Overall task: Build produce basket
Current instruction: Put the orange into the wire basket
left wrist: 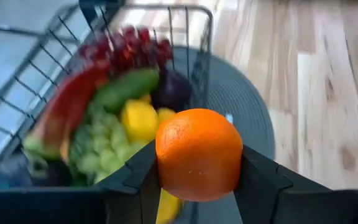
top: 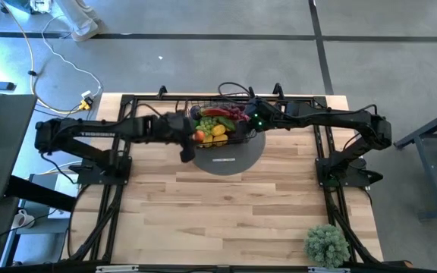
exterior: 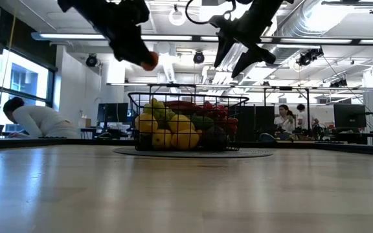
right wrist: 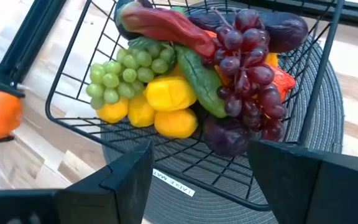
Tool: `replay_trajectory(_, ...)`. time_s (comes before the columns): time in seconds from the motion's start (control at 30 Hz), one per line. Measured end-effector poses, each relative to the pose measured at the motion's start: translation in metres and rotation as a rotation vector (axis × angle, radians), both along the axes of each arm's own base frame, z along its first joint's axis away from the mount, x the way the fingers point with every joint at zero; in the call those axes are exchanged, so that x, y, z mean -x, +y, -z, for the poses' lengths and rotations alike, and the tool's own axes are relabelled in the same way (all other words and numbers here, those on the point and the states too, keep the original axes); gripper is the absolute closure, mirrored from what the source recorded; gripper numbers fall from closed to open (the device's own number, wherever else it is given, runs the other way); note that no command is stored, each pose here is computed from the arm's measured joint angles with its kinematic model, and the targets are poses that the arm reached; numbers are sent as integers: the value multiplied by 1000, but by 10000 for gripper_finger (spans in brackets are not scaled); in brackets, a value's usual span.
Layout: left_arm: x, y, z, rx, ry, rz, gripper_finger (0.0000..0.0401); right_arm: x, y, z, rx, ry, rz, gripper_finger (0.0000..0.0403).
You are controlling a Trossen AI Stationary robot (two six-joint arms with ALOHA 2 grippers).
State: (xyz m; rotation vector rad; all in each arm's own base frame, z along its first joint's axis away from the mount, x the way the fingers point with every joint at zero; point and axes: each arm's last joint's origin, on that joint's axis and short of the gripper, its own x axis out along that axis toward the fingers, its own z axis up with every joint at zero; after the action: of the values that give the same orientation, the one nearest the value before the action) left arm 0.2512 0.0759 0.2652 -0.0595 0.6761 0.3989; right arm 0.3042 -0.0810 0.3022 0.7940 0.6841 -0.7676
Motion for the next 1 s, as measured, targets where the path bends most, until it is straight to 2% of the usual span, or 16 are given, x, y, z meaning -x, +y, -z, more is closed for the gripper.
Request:
replay_trajectory(0.17,-3,20,-2,-47,-53,56,256,0,0,0,-11,-11,39,162)
replay_trajectory(0.43,-13,43,20,3,-20,58,255,1,-2,0,1,-22,119,162)
replay_trajectory(0.8,-31,51,47,4,18,79,252,2,-3,-1,47,-13,156,162)
replay_trajectory(1.0,-33,53,50,0,16,72,222,2,-3,-1,48,-13,158,162)
